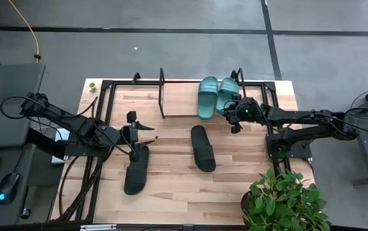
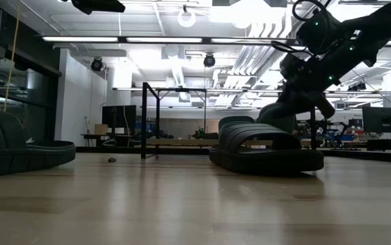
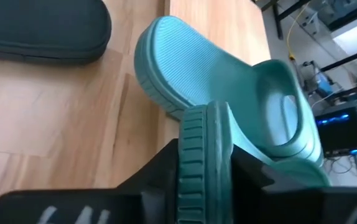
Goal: Pick and place slides into the shelf
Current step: Put the green slide on the shelf, then adjust the left green slide on the shelf
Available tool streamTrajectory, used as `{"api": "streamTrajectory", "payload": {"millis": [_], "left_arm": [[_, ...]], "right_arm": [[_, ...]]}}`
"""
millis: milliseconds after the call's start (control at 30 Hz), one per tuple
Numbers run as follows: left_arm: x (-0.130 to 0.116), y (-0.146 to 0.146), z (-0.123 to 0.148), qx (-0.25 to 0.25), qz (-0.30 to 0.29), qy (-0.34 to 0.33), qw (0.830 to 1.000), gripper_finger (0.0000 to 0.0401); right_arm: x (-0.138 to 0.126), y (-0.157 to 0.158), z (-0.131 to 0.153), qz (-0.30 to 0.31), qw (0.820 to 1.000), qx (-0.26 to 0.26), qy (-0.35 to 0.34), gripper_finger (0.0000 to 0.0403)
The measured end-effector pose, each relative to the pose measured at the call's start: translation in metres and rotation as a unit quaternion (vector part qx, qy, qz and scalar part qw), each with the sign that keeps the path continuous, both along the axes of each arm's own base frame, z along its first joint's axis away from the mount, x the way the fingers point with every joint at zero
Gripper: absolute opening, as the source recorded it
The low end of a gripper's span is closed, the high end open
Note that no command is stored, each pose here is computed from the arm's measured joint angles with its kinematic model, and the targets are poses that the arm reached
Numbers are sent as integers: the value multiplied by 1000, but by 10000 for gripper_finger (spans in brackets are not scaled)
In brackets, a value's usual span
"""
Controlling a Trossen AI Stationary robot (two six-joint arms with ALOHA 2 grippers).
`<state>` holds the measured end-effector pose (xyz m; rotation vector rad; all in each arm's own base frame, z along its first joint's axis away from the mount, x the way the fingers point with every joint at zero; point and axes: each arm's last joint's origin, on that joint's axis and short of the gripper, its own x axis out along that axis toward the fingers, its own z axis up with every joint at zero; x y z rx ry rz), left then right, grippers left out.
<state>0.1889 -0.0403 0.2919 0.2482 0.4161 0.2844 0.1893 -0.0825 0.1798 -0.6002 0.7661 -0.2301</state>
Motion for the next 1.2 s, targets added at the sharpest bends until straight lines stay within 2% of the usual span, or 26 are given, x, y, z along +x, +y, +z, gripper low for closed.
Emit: {"api": "streamTrajectory", "payload": {"millis": [267, 633, 833, 1000, 1200], "left_arm": [[0, 0, 0, 0, 0, 0, 1000, 198], [0, 0, 0, 0, 0, 0, 1000, 197], [0, 0, 0, 0, 0, 0, 1000, 197], [0, 0, 0, 0, 0, 0, 1000, 198], [0, 0, 0, 0, 0, 0, 1000, 198]], "right_arm": [[-1, 1, -1, -5, 1000, 16, -1, 132], [-1, 4, -4, 14, 998, 67, -5, 202], [-1, 4, -4, 2, 996, 84, -11, 244], [5, 3, 8, -6, 995, 93, -40, 255], [21, 15, 32, 35, 992, 85, -88, 255]]}}
